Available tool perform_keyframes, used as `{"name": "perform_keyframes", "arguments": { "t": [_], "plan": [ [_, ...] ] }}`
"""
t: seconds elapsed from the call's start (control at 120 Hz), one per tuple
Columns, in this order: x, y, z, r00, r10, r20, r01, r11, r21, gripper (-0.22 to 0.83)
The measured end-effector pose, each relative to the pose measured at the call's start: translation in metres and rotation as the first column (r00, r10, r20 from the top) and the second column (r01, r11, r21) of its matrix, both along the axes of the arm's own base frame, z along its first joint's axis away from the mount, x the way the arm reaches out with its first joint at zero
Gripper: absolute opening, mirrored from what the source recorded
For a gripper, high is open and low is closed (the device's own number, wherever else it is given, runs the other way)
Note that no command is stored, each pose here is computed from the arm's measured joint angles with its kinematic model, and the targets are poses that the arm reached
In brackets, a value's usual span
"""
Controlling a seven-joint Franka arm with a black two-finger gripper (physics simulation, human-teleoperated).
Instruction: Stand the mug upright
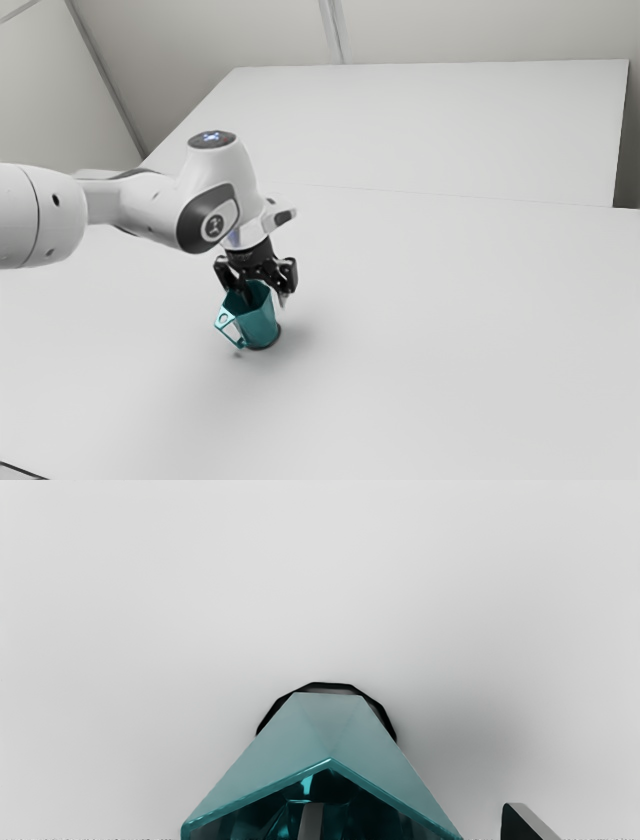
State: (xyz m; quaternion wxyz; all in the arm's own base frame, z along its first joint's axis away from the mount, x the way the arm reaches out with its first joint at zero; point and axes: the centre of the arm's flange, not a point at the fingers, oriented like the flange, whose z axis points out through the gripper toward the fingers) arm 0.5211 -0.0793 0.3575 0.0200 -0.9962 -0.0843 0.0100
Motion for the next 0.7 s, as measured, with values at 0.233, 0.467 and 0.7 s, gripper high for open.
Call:
{"name": "perform_keyframes", "arguments": {
  "t": [0.233, 0.467, 0.7],
  "plan": [
    [-0.008, 0.011, 0.049, 0.998, 0.018, 0.054, -0.018, 1.000, -0.018, 0.53],
    [0.007, 0.004, 0.118, 0.991, 0.003, 0.134, 0.000, 1.000, -0.027, 0.59],
    [0.028, 0.013, 0.177, 0.986, -0.005, 0.164, 0.006, 1.000, -0.009, 0.61]
  ]
}}
